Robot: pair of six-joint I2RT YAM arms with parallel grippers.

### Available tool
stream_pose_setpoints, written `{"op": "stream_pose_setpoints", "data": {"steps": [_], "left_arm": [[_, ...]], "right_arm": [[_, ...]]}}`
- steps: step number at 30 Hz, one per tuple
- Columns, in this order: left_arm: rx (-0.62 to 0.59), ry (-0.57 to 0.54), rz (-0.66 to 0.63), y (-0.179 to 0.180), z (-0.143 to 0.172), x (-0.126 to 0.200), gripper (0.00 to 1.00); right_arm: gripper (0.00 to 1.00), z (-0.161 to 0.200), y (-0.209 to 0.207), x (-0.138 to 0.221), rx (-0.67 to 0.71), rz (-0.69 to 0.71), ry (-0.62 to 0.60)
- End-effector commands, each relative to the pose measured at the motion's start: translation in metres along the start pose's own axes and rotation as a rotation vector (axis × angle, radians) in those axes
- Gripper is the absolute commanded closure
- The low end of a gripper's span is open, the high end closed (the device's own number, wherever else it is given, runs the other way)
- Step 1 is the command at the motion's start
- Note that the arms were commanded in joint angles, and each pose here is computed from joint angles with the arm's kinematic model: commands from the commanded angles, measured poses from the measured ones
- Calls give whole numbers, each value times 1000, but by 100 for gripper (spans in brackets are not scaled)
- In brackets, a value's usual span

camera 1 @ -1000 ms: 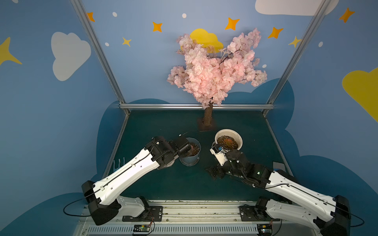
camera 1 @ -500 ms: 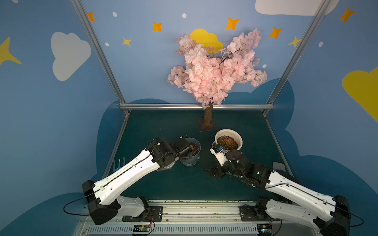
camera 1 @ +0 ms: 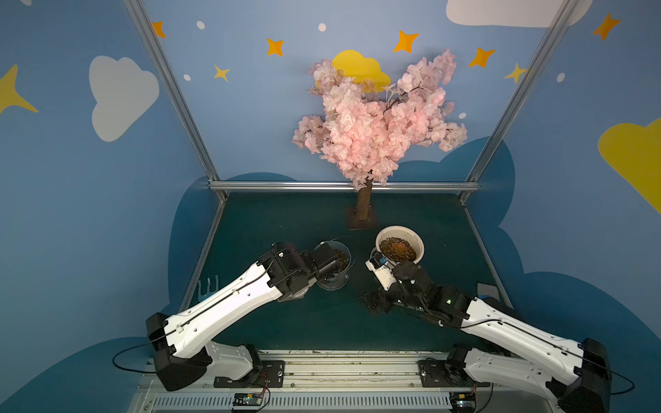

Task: Water the succulent around the soil edge
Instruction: Water the soil of the potted plant with water.

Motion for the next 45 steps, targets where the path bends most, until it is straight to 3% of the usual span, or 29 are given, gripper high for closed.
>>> {"op": "stream_pose_setpoints", "data": {"steps": [1,25,45], "left_arm": [[0,-1,2,2,2,5,97],[-31,-23,37,-1,-17,11,97],[-49,3,28,3,-45,7,97]], "right_arm": [[5,-12,3,5,2,-13,-33],[4,-10,7,5,9,-70,-35],[4,0,1,8,-6,-5,-21]]}}
Point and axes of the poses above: each gripper's point midway between its finger pads, its own x axis back along the fingers, its own y axis along the line the jaws close on, z = x × y, the point moved 10 cm from there along x, back along the fingers, and after that the axes turned 8 degrees about x, right-handed, at the moved point
